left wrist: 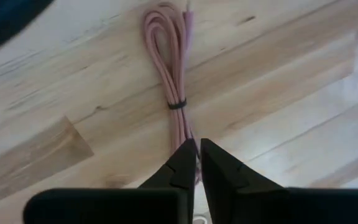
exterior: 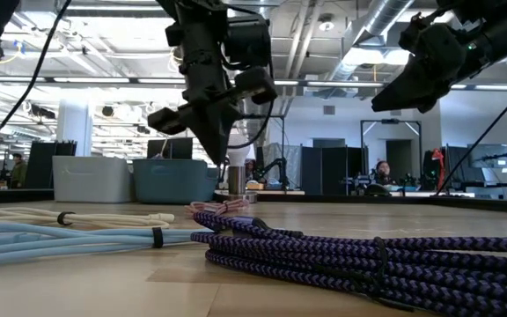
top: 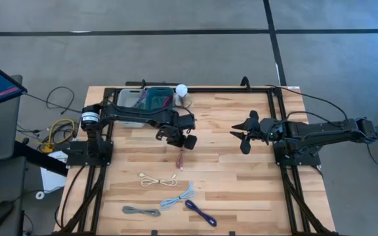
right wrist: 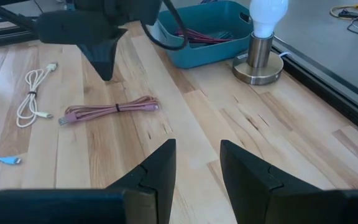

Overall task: Pick & Place USB Port
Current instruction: Put the pink charger cable into the gray bin

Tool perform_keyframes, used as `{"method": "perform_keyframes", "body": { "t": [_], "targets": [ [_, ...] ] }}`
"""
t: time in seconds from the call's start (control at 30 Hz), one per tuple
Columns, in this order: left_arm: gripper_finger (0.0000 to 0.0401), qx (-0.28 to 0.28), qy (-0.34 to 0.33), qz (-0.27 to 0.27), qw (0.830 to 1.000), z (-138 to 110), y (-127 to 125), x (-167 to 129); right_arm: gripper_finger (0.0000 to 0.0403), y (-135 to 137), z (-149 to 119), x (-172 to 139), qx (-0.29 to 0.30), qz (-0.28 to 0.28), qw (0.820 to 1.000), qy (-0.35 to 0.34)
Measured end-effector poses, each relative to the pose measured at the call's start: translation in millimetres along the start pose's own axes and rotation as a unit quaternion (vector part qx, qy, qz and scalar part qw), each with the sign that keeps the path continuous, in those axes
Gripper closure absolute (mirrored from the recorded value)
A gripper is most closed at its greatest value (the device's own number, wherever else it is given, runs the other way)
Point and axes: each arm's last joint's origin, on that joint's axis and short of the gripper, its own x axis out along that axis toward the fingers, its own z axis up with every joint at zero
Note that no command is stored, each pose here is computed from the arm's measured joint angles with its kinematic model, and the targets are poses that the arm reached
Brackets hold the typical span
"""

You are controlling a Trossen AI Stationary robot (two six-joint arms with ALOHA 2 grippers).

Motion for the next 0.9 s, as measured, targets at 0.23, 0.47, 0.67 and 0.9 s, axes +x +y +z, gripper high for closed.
{"method": "perform_keyframes", "body": {
  "t": [0.23, 0.47, 0.67, 0.9],
  "targets": [
    [0.0329, -0.007, -0.029, -0.015, 0.999, 10, 1, -4, 0.0285, 0, -1, 0, -0.001, -0.001, 1.0, 0.004],
    [0.0293, -0.001, -0.076, 0.008, 0.997, 16, 8, 5, 0.0285, 0, -2, 0, -0.003, -0.001, 1.0, 0.008],
    [0.0283, -0.001, -0.069, 0.014, 0.998, 11, 22, 24, 0.0285, -1, -3, 0, -0.005, -0.003, 1.0, 0.016],
    [0.0284, -0.015, -0.08, -0.005, 0.997, 9, 29, 39, 0.0285, -1, -3, 0, -0.005, -0.003, 1.0, 0.016]
  ]
}}
